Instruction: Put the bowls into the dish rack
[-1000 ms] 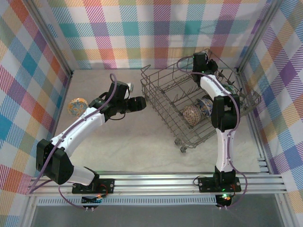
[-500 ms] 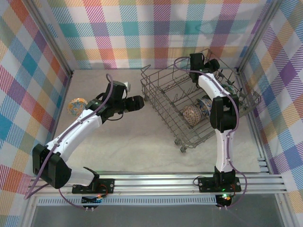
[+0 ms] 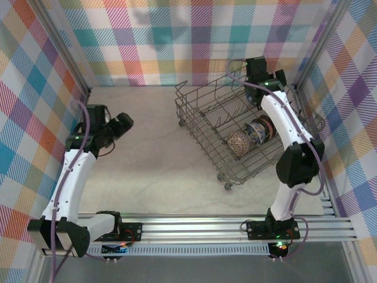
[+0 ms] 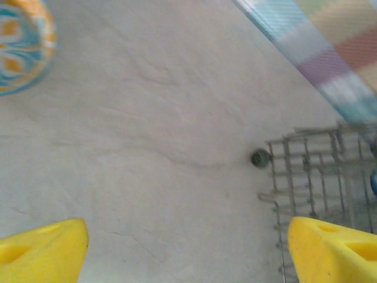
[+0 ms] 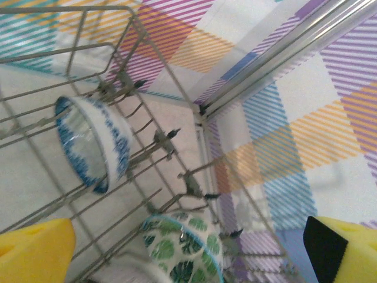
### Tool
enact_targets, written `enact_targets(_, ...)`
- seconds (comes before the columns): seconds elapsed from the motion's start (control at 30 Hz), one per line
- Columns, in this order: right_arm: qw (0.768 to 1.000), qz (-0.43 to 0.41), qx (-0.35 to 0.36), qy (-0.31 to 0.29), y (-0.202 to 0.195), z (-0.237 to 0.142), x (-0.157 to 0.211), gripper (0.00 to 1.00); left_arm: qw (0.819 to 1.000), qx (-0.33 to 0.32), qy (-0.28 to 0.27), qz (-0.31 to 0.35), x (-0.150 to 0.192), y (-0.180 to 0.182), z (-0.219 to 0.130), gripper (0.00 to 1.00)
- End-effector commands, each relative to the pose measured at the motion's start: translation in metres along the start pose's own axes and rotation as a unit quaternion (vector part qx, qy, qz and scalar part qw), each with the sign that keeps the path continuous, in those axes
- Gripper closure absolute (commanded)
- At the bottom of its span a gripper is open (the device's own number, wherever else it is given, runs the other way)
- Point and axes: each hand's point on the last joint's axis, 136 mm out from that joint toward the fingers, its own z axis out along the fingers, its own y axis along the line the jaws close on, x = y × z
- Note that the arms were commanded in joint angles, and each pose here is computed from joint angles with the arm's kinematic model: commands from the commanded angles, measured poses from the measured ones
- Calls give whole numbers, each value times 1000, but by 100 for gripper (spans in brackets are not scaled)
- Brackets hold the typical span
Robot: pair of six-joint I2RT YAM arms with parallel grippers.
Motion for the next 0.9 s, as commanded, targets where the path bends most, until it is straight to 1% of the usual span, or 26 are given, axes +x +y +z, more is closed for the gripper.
enact_targets(0.0,998,0,-48,43,33,-16,39,1,997,-34,33,-56,-1,36,17,12)
enact_targets(0.1,997,6,-70,39,46,-41,53,1,995,-61,32,-67,-21,58,39,12)
enact_targets(0.23,995,6,-95,24,57,-73,63,1,993,-104,55,-31,-44,72,80,13)
enact_targets(0.33,994,10,-105,15,57,-91,67,1,987,-143,68,-6,-59,84,106,15)
enact_targets(0.4,991,12,-129,14,63,-100,72,1,983,-166,80,8,-67,93,121,16)
enact_targets(0.53,991,13,-131,17,60,-109,77,1,977,-187,104,15,-77,109,149,21)
enact_targets(0.7,991,9,-131,23,65,-106,79,1,971,-195,136,26,-77,117,180,27)
enact_targets(0.87,992,-8,-123,35,73,-99,80,1,969,-197,148,30,-78,122,200,41)
